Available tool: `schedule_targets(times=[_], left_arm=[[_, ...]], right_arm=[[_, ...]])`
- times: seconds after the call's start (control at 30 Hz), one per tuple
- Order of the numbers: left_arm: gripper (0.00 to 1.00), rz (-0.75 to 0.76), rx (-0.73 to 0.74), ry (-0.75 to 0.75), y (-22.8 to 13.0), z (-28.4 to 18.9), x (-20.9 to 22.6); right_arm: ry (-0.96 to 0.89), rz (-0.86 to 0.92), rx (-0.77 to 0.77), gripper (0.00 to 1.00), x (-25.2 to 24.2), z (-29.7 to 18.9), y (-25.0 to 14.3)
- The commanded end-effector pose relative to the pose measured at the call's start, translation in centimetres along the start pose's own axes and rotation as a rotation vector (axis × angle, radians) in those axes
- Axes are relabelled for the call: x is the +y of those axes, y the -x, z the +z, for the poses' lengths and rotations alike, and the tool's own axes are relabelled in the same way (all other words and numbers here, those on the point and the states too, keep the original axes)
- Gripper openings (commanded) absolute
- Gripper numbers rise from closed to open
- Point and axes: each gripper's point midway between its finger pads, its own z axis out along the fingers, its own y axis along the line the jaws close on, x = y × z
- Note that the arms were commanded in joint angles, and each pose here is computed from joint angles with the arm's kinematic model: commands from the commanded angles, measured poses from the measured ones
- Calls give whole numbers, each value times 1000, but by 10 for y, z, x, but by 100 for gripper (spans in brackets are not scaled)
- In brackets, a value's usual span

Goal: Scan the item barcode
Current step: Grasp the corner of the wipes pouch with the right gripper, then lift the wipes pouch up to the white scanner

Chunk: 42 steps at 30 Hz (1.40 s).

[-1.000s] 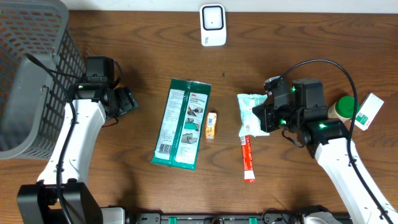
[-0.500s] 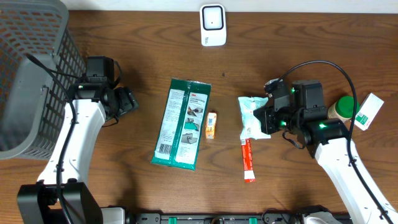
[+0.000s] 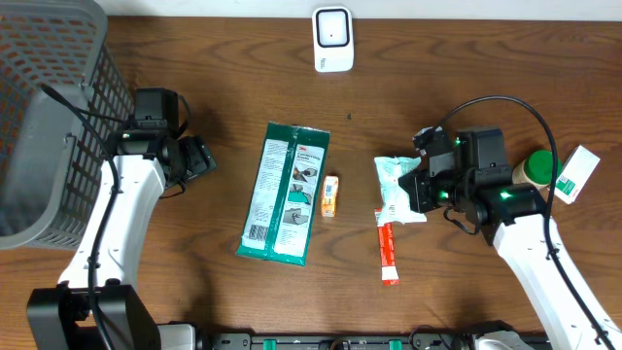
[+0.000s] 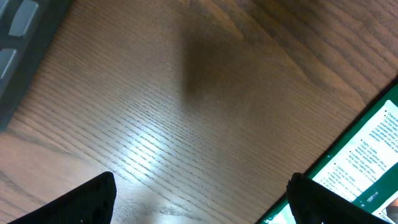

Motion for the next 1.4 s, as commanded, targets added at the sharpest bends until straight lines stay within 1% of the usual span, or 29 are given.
schedule_targets(times=[0.0,0.4,0.63,0.87,1.03,1.1,1.27,1.37], left_arm=[[89,1,-14,12,4,-2,3],[89,1,-14,12,4,-2,3],[89,1,-14,12,4,-2,3],[89,1,-14,12,4,-2,3],[89,1,-14,12,4,-2,3],[89,1,-14,12,4,-2,3],[89,1,-14,12,4,-2,3],[89,1,-14,12,4,-2,3]], right_arm=[[3,-31,-40,1,6,-16,20],[13,7,-58,1,33,-76,57],[12,5,-57,1,34,-78,59],[4,-30,-75,1,31,-74,71],[-59,-39,-92,1,24,-81,103],[-110,-31,-68,1,21,-91,120],[-281,-56,32,1,14,-115,144],[-340,-111,42,1,16,-119,154]])
